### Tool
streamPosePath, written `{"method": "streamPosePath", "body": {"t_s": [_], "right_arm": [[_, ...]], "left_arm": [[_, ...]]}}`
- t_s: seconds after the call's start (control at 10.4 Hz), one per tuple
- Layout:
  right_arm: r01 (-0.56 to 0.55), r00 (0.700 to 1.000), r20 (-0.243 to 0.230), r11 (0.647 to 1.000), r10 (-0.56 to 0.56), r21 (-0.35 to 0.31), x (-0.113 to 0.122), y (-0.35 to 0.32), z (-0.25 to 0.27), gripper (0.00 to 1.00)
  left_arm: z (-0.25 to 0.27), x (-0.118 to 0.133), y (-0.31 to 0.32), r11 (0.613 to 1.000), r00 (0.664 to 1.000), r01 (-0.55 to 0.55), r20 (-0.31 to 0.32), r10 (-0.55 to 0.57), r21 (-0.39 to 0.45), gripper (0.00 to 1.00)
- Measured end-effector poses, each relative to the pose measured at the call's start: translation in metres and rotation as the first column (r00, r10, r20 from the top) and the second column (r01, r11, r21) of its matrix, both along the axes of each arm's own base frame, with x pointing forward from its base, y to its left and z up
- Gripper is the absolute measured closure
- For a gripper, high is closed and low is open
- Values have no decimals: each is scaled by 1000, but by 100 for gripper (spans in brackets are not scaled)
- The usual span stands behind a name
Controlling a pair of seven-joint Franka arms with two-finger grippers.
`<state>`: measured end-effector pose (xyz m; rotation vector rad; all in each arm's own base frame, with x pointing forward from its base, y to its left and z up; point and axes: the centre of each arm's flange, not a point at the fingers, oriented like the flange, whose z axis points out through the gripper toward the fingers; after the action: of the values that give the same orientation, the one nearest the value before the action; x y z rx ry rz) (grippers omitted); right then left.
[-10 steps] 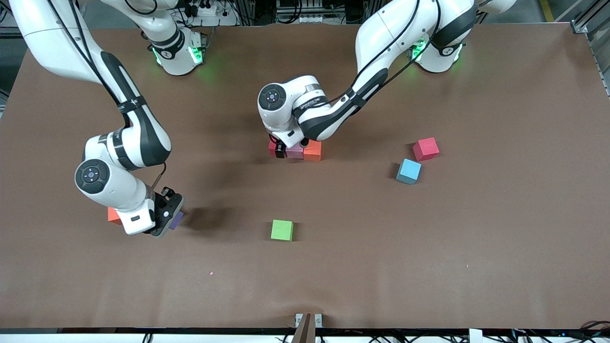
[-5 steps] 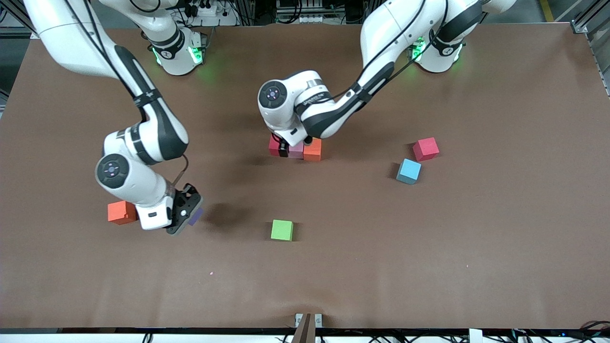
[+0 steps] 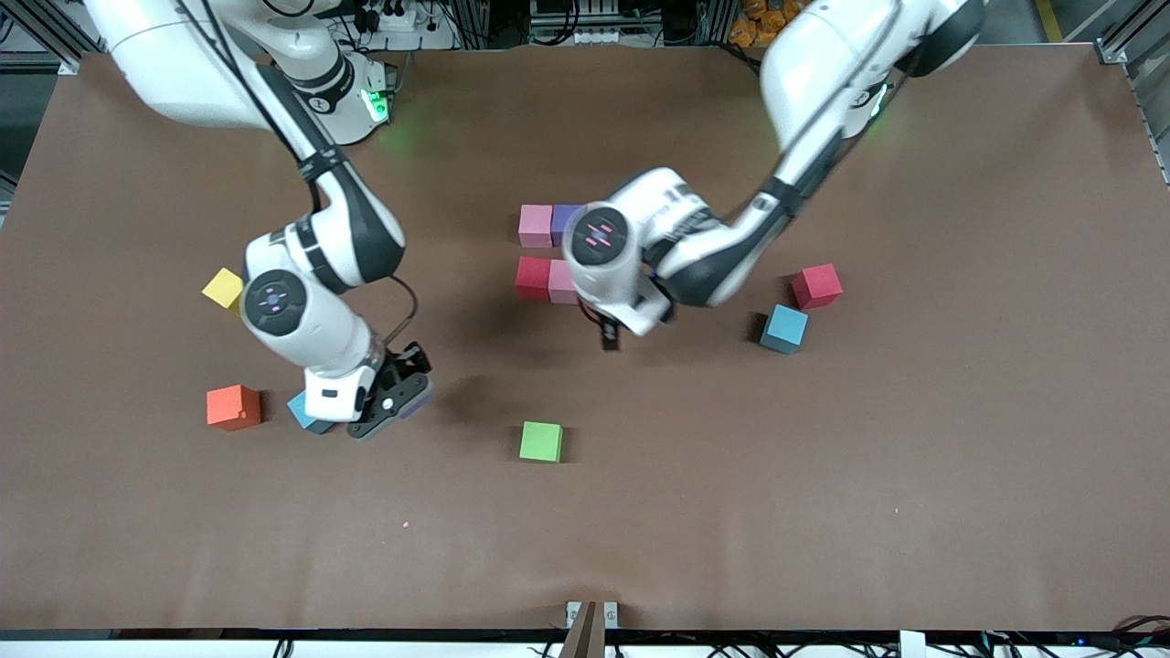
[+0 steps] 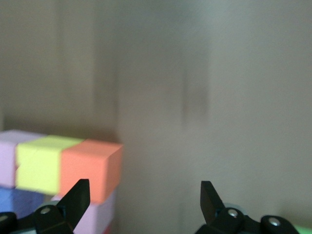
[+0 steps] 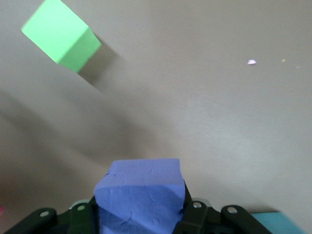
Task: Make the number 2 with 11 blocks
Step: 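Grasp the cyan cube with the left gripper while the right gripper carries purple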
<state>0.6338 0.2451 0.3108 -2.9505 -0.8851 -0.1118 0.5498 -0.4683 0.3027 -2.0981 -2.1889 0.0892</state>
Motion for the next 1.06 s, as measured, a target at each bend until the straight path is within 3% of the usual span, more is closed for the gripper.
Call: {"method": "streamPosePath", "body": {"t_s": [0.19,0.48,0.77,1.06], "right_arm": [[131,991,-17,991,-131,8,-15,35,0,44],[230,973,-32,973,-229,11,-32,69,-1,44],[304,952,-43,953,-303,15,-47,95,-6,44],[368,929,-52,930,-367,10,-58,111,-27,44]], "left_arm": [[14,39,58,1000,1000,3,-9,-3,12,0],[16,73,134,999,998,34,-48,-32,29,0],[-3,90,195,997,993,73,-95,-71,25,0],[-25,88,240,995,987,98,-126,-95,19,0]]}}
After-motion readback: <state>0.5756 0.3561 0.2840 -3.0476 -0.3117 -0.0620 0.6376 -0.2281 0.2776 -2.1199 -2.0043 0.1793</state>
